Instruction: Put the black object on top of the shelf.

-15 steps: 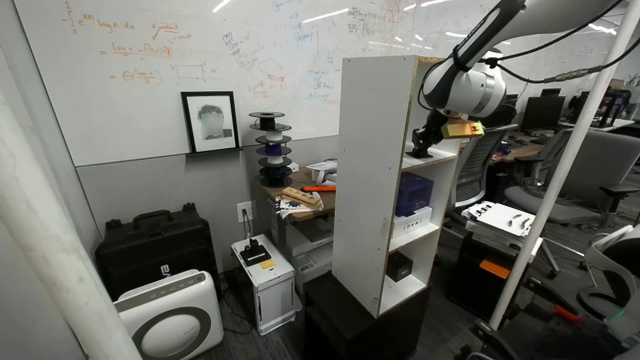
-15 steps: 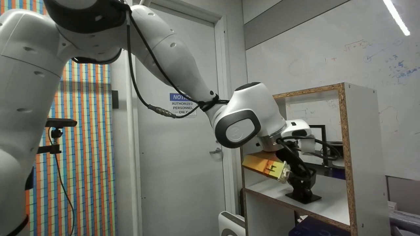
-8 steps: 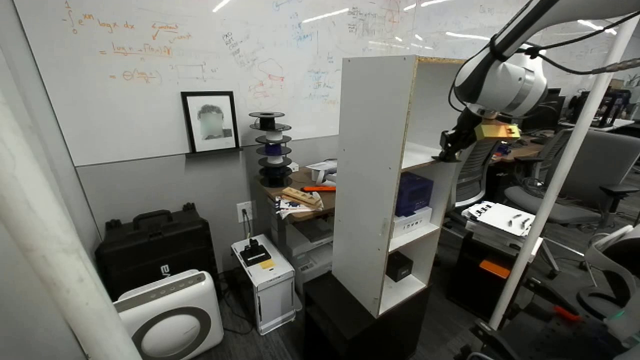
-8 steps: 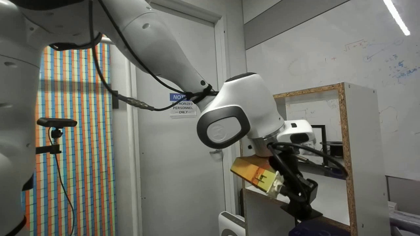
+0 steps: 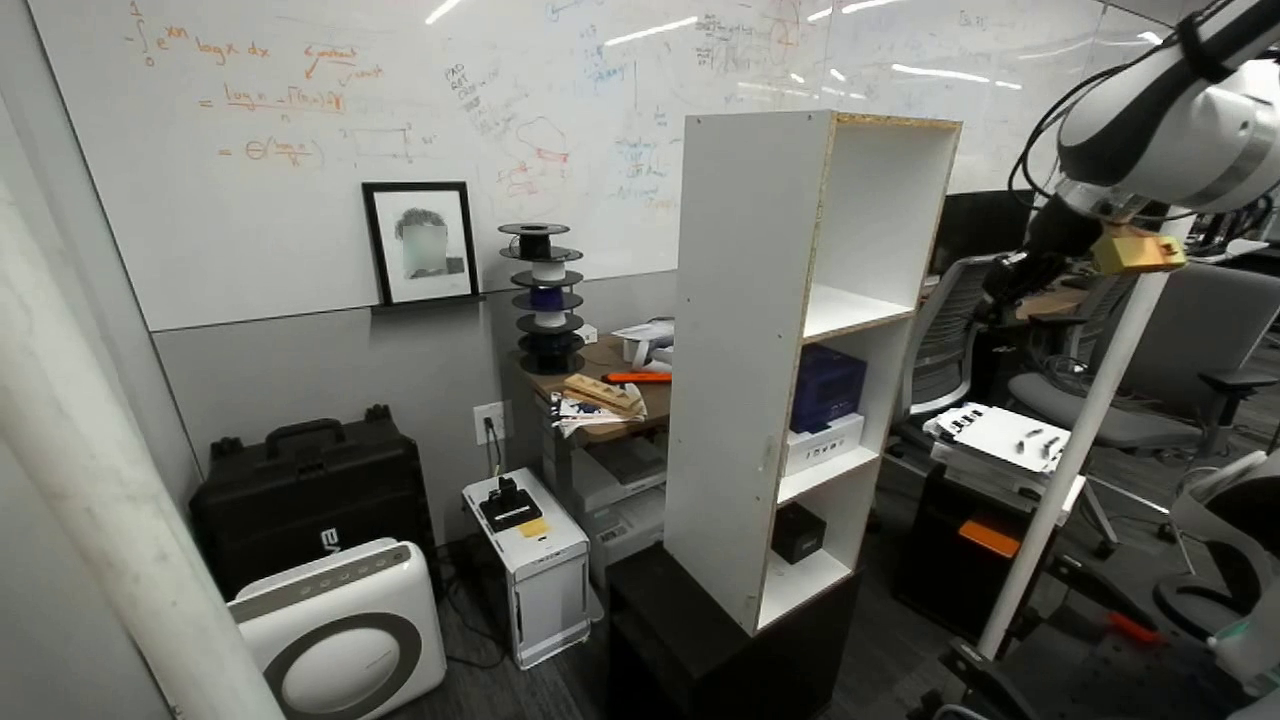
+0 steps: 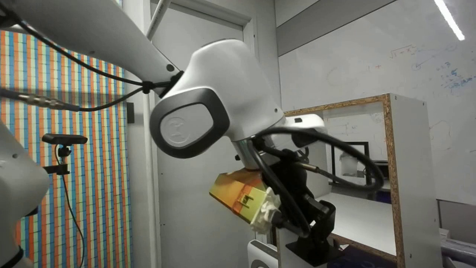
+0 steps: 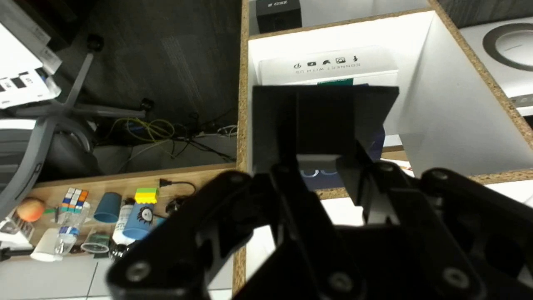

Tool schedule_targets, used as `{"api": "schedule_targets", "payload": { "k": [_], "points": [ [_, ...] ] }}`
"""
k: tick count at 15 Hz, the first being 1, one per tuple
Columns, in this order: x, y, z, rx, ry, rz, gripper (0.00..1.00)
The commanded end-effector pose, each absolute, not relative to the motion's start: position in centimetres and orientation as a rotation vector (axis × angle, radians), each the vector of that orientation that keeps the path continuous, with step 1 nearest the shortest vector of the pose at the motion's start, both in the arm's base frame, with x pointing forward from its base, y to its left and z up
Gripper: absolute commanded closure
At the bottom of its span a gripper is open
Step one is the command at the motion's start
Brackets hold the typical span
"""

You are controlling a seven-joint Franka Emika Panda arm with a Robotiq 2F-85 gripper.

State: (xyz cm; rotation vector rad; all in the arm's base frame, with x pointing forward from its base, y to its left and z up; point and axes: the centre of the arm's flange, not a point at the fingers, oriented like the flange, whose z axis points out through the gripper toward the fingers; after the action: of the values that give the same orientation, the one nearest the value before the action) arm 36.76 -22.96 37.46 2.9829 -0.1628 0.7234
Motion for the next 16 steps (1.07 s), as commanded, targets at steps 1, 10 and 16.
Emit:
{"api": "schedule_targets", "payload": {
  "k": [1, 10, 16],
  "points": [
    [32.0, -21.4, 45.0, 2.85, -0.113, 0.936, 0.82],
    [34.2, -20.4, 60.7, 2.705, -0.258, 1.487, 0.82],
    [41.4, -22.3, 66.1, 2.733, -0.381, 1.579, 0.83]
  ]
}}
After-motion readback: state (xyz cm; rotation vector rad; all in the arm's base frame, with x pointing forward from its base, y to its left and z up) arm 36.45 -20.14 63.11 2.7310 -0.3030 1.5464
